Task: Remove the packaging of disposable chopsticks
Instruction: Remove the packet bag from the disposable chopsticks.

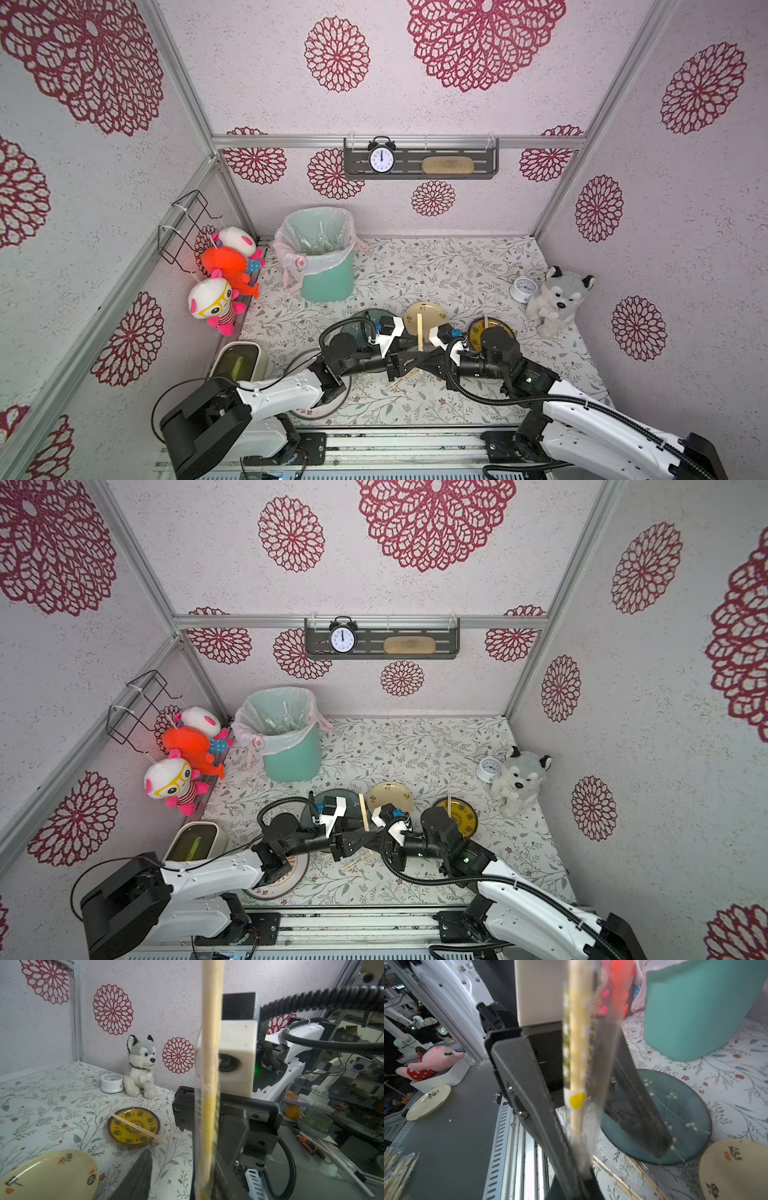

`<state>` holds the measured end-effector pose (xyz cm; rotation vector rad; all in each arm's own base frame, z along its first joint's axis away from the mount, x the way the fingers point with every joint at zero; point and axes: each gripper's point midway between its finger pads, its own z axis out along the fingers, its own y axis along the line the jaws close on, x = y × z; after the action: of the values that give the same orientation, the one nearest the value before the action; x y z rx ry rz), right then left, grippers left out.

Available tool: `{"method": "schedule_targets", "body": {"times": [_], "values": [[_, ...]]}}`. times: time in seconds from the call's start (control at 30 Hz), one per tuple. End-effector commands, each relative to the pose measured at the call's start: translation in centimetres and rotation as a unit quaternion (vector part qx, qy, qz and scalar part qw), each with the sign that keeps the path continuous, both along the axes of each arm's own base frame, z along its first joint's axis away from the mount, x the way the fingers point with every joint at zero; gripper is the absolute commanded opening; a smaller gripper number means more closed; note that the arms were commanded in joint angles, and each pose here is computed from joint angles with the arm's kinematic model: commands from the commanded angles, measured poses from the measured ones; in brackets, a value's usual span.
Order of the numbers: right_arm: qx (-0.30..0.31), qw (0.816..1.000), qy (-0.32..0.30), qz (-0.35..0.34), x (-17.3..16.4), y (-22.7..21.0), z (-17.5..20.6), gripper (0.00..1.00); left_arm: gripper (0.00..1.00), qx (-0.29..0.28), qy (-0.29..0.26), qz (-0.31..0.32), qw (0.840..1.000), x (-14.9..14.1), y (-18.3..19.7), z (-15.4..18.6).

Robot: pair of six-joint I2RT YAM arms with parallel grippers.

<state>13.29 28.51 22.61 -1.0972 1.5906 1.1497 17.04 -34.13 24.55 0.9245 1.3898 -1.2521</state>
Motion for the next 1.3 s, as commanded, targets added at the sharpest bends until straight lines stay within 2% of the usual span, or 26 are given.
{"method": "schedule_targets", "body": {"times": [0.0, 0.03, 0.13, 0.33, 0.4, 0.57, 0.6, 0.7, 0.8, 0.87, 1.17, 1.27], "values": [[0.098, 0.993, -0.071, -0.013, 0.4, 0.1, 5.5, 0.00, 0.60, 0.087, 0.011, -0.020, 0.996, -0.8, 0.7, -1.8], [0.100, 0.993, -0.068, -0.011, 0.3, 0.0, 5.3, 0.00, 0.65, 0.081, -0.006, -0.014, 0.997, -0.6, 1.0, -0.3], [0.100, 0.993, -0.062, -0.005, 0.2, 0.1, 4.9, 0.00, 0.69, 0.060, -0.042, 0.000, 0.997, -0.3, 1.8, 3.4], [0.095, 0.994, -0.059, -0.001, 0.0, 0.1, 4.4, 0.00, 0.69, 0.050, -0.050, -0.049, 0.996, -1.3, 0.6, 6.4], [0.096, 0.994, -0.060, 0.001, -0.1, 0.1, 4.3, 0.00, 0.66, 0.053, -0.054, -0.037, 0.996, -0.5, 0.3, 6.5], [0.094, 0.994, -0.060, -0.002, 0.0, 0.1, 4.1, 0.00, 0.42, 0.045, -0.073, -0.044, 0.995, -0.6, 0.1, 7.8], [0.093, 0.994, -0.059, -0.001, 0.0, 0.1, 4.0, 0.00, 0.40, 0.044, -0.075, -0.046, 0.995, -0.7, 0.1, 8.0], [0.090, 0.994, -0.057, -0.001, 0.0, 0.2, 3.8, 0.00, 0.42, 0.042, -0.080, -0.045, 0.995, -0.8, 0.3, 8.4], [0.085, 0.995, -0.053, -0.005, 0.2, 0.2, 3.3, 0.00, 0.55, 0.034, -0.089, -0.053, 0.994, -1.4, 0.6, 9.2], [0.083, 0.995, -0.051, -0.004, 0.3, 0.3, 3.3, 0.00, 0.54, 0.031, -0.089, -0.053, 0.994, -1.5, 0.7, 9.6], [0.084, 0.995, -0.049, 0.001, 0.1, 0.4, 3.2, 0.00, 0.21, 0.047, -0.082, -0.047, 0.994, -0.7, 0.2, 8.9], [0.084, 0.995, -0.048, 0.002, 0.0, 0.3, 3.1, 0.00, 0.19, 0.049, -0.079, -0.046, 0.995, -0.5, 0.0, 8.8]]}}
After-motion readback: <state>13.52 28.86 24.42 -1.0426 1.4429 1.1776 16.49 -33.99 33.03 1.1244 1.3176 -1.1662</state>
